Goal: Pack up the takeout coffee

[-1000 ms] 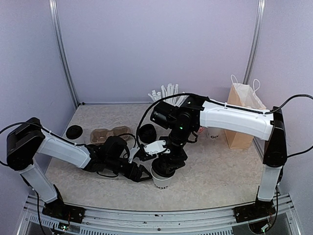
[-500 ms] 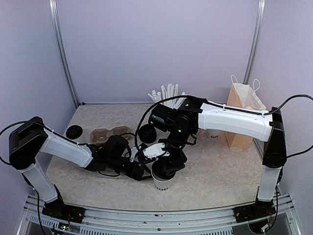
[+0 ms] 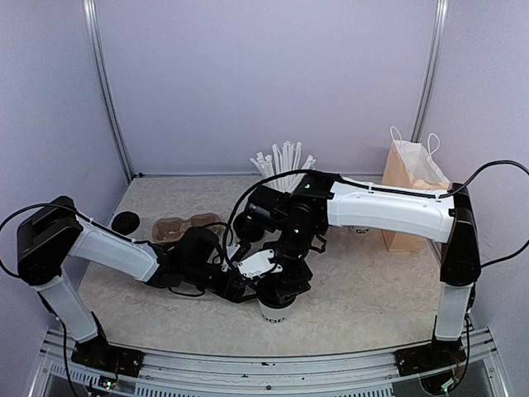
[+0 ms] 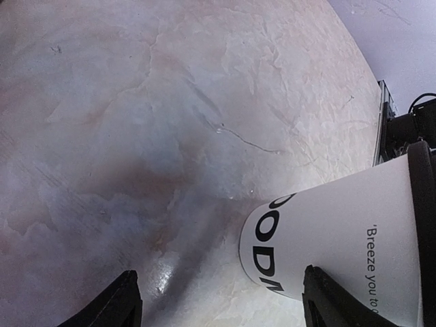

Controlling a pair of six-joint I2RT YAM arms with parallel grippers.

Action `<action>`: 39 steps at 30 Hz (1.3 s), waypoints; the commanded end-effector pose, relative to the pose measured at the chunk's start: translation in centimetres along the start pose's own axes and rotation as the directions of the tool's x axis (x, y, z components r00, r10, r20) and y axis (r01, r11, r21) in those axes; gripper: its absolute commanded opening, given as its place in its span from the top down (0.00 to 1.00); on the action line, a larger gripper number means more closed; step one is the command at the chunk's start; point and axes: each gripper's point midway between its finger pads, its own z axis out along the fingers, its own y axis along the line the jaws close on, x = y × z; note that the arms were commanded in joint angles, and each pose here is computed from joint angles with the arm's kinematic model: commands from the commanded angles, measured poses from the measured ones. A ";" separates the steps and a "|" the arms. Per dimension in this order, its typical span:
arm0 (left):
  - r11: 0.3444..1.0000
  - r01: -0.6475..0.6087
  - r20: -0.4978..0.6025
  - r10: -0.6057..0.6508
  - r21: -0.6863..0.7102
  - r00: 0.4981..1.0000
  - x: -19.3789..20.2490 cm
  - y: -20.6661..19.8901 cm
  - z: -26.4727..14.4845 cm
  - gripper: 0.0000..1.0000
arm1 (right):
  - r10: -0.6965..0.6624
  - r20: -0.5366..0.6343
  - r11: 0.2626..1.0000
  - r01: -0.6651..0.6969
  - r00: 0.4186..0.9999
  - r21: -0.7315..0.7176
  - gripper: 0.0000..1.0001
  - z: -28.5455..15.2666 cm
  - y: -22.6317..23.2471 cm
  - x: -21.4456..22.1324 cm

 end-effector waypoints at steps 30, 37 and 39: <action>0.873 -0.193 0.342 0.367 -0.448 0.865 -14.4 -3.0 -14.5 0.01 | 0.154 0.457 0.884 -0.329 0.876 0.332 0.01 -14.1 -8.0 3.1; 0.949 -0.270 0.432 0.315 -0.164 0.845 -16.0 -9.8 -15.6 0.11 | 0.446 0.592 0.835 -0.550 0.672 -0.005 0.01 -11.7 -7.5 7.0; 0.963 -0.258 0.384 0.266 -0.073 0.884 -15.3 -10.7 -14.1 0.21 | 0.547 0.568 0.794 -0.597 0.616 -0.117 0.06 -9.7 -6.7 8.2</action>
